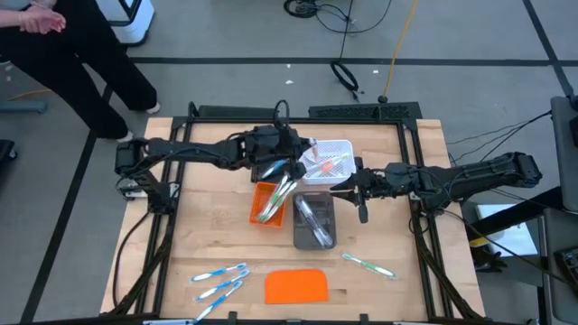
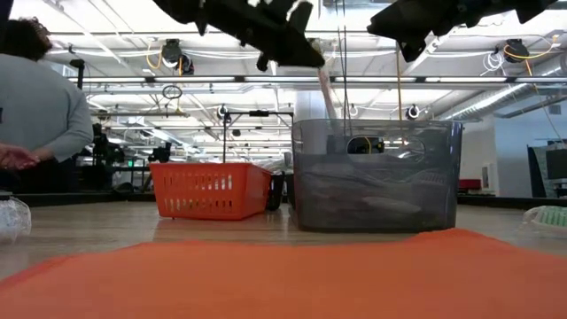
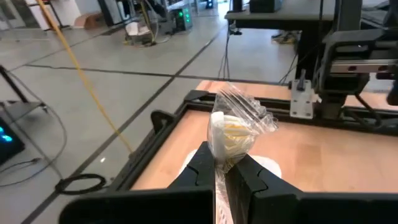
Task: Pick & Place Toothbrushes
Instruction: Put the orange toothbrush into the white bin
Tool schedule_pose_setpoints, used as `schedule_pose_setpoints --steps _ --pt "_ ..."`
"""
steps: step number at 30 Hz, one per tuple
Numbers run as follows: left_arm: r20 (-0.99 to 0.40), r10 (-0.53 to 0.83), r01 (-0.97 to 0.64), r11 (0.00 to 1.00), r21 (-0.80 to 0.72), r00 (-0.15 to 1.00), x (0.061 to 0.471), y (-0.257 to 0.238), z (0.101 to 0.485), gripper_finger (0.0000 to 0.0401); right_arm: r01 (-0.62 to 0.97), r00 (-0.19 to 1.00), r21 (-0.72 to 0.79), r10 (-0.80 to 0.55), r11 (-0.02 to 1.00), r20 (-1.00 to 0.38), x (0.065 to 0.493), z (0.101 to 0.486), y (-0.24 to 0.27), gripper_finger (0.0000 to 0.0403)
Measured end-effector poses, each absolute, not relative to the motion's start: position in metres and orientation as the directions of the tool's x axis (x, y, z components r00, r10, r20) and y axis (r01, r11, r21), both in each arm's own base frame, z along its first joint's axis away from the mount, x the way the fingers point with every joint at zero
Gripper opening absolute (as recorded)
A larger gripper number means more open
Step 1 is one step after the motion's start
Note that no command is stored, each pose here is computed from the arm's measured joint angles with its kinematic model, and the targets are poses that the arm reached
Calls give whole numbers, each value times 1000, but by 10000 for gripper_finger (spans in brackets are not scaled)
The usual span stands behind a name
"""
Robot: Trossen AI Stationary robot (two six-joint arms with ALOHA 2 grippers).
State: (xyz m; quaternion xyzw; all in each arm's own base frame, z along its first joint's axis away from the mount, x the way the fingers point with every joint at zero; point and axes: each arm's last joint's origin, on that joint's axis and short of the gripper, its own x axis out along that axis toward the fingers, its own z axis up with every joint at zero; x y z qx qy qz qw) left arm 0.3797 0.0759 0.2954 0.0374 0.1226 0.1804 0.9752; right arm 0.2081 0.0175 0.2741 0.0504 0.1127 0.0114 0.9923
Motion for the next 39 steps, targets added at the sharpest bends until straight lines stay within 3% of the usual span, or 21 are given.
schedule_pose_setpoints --steps 9,17,25,39 --pt "-377 393 -353 919 175 839 420 96 277 3 -14 973 103 38 995 -227 208 274 18 59" --pt "-591 396 -316 918 239 703 449 117 257 3 -11 968 118 41 993 -249 207 272 18 59" --pt "-630 357 -291 933 209 690 449 120 253 3 -14 966 102 40 995 -257 207 271 18 59" --pt "-641 374 -318 925 207 670 449 119 252 46 -13 965 101 39 995 -260 207 270 18 59"
